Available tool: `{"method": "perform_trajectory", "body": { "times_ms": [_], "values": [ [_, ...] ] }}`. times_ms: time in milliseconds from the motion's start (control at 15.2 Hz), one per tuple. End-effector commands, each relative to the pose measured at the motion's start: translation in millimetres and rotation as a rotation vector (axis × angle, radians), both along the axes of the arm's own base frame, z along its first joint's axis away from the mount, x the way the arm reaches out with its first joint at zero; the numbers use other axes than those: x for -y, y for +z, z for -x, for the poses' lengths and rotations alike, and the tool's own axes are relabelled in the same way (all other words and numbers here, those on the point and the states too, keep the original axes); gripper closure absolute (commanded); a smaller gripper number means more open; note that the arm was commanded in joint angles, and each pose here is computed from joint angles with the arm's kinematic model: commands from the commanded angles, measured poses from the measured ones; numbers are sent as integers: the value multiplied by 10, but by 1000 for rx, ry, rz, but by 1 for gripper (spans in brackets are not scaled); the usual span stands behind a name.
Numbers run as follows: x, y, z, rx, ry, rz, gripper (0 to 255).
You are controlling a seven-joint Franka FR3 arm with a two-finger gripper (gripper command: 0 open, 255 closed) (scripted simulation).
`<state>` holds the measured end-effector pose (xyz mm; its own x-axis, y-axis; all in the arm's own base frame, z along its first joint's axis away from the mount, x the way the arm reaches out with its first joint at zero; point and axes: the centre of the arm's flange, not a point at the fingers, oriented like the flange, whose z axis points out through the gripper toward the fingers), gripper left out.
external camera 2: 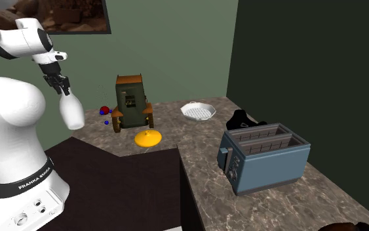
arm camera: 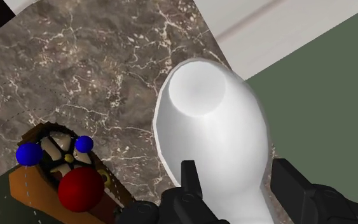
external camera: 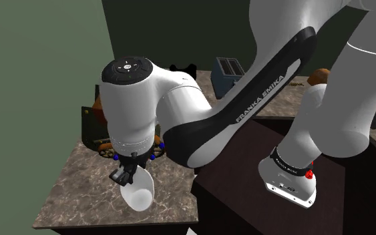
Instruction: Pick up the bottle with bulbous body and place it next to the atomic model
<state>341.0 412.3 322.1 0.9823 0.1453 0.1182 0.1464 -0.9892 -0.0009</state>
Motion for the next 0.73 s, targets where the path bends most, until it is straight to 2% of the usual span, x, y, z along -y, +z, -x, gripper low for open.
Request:
{"method": "perform_trajectory", "body": {
  "times_ms": [0,528,660],
  "values": [
    [3,-113,3,1,0,-1,255],
    [3,-531,3,1,0,-1,255],
    [3,-531,3,1,0,-1,255]
  ]
}}
